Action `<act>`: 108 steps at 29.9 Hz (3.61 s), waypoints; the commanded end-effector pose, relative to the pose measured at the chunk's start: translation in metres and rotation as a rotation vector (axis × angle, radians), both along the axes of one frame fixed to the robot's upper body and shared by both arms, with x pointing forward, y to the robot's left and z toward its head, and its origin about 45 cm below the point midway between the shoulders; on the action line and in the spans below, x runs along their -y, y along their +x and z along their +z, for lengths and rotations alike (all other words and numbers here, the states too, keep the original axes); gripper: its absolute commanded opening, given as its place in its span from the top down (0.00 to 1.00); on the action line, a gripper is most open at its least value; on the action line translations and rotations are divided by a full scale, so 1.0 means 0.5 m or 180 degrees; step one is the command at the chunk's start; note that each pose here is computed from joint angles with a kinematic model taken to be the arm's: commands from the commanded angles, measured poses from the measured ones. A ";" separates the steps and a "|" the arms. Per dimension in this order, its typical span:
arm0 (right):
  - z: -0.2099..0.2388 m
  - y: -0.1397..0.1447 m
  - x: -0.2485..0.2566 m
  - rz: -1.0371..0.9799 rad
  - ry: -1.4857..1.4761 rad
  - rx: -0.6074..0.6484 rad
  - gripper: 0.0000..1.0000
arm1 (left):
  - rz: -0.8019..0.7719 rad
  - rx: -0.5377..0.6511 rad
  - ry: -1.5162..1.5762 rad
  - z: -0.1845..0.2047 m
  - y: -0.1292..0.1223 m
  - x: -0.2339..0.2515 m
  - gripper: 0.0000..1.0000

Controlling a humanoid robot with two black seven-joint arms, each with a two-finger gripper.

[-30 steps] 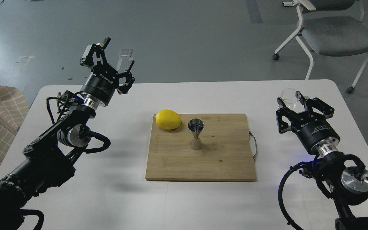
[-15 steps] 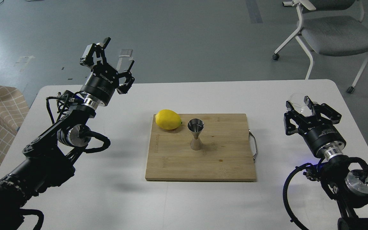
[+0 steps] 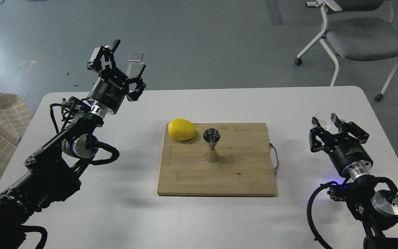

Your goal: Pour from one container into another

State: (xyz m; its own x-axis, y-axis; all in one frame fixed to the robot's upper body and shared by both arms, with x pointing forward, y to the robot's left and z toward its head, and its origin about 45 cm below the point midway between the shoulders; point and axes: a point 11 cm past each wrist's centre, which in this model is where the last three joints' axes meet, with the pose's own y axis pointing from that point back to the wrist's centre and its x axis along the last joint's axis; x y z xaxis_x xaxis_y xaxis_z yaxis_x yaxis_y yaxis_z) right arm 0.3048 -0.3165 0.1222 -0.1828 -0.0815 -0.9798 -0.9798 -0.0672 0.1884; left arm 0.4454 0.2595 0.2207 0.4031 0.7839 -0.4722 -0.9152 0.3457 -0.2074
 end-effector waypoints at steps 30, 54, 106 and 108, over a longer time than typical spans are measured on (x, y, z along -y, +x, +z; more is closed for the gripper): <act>-0.081 -0.010 0.036 -0.0187 0.0098 -0.0130 0.45 | -0.0011 0.0015 -0.0005 0.004 0.002 0.003 0.02; -0.090 -0.011 0.039 -0.0222 0.0143 -0.0200 0.38 | -0.0008 0.0016 -0.0002 0.004 0.002 0.001 0.02; 0.130 0.047 0.034 0.0450 -0.1414 0.0716 0.00 | -0.0111 0.0142 -0.0035 0.036 0.013 0.011 0.02; 0.145 0.062 0.035 0.0505 -0.1649 0.0765 0.00 | -0.0122 0.0151 -0.0037 0.038 0.013 0.011 0.02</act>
